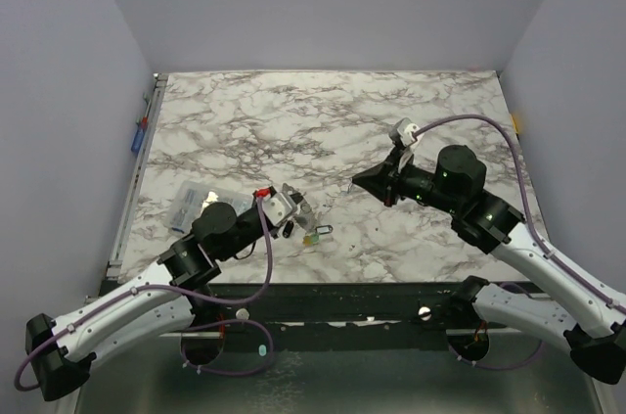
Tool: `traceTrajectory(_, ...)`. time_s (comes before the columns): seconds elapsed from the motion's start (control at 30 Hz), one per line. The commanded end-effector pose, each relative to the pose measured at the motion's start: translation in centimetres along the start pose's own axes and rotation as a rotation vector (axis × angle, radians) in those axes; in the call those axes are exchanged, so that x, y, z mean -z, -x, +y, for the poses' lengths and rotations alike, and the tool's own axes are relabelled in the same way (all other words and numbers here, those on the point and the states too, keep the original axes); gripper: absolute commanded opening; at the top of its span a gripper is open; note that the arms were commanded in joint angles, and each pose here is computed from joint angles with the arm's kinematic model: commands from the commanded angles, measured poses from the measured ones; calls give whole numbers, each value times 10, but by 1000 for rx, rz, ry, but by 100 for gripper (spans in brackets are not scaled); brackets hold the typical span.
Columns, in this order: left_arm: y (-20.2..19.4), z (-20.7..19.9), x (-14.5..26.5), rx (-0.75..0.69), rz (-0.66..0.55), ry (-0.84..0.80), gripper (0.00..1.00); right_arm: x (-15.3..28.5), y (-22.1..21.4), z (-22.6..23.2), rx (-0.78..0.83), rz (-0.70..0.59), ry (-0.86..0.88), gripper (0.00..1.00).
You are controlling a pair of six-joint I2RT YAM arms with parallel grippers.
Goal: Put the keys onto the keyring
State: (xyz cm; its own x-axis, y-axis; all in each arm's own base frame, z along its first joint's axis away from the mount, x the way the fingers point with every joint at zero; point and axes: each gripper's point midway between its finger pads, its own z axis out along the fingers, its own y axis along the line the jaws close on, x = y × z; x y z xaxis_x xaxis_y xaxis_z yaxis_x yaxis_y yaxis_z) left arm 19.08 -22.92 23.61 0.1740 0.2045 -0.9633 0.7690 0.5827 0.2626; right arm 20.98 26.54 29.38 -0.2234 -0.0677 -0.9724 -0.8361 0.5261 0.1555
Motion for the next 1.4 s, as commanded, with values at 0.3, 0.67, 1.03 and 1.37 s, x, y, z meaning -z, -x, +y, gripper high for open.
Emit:
traceTrajectory(0.3,123,-6,-28,56,-230,-154,0,46,54,13,136,-157,-11,1)
traceTrajectory(0.67,130,-35,-49,272,-254,-293,0,70,39,25,137,-132,23,1)
traceTrajectory(1.03,120,-43,-66,349,-220,-319,0,69,16,31,197,-41,86,1)
traceTrajectory(1.37,120,-41,-68,318,-229,-305,0,58,11,32,220,0,123,1)
